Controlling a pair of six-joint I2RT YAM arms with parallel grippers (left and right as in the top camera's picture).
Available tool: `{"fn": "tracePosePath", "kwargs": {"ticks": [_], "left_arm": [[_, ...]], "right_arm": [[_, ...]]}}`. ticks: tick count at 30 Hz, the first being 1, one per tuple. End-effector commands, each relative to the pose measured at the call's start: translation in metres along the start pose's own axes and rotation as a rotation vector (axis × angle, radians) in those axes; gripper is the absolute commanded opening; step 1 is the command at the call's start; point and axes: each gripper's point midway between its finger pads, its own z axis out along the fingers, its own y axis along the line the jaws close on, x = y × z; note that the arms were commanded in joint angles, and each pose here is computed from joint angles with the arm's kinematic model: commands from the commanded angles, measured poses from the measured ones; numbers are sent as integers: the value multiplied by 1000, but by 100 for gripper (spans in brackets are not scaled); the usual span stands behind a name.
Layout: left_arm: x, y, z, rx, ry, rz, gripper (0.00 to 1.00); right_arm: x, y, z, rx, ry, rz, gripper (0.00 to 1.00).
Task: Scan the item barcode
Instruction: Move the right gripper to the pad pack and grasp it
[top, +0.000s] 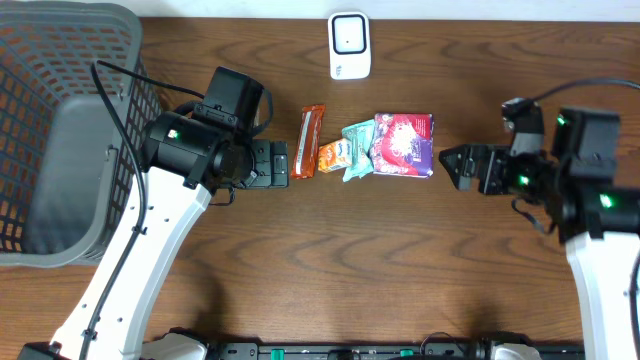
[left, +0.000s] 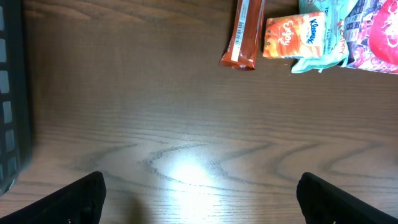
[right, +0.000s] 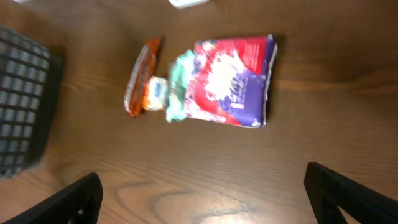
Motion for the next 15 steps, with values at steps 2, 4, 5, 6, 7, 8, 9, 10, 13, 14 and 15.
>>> {"fn": "tracePosePath", "kwargs": {"ticks": [2,4,5,6,7,8,9,10,13,14,15], "left_arm": [[-2,2,-1,-14,-7,-1,98],[-2,2,-1,-14,-7,-1,98],[-2,2,-1,-14,-7,-1,98],[-2,2,-1,-14,-7,-1,98],[-2,2,-1,-14,-7,-1,98],[-2,2,-1,-14,-7,-1,98],[-2,2,-1,-14,-7,-1,98],[-2,2,-1,-14,-7,-1,98],[-2,2,-1,-14,-7,-1,98],[-2,2,-1,-14,-7,-1,98],[-2,2,-1,-14,-7,-1,98]], "right_arm": [[-12,-9,19,0,16,-26,99],[-13,-13,33,-15,39,-14,99],[-12,-16,39,-16,53,-7,99],[-10,-20,45,-11,69,2,99],[-9,-24,52,-6,83,9,99],[-8,-28,59,-6,98,17,99],[-7,-32,67,-5,111,33,99],[-6,-35,74,-3,120,52,99],[-1,-44,94,-3,160,164,99],[3,-43,100,-21,180,199,99],[6,-42,103,-38,199,207,99]]}}
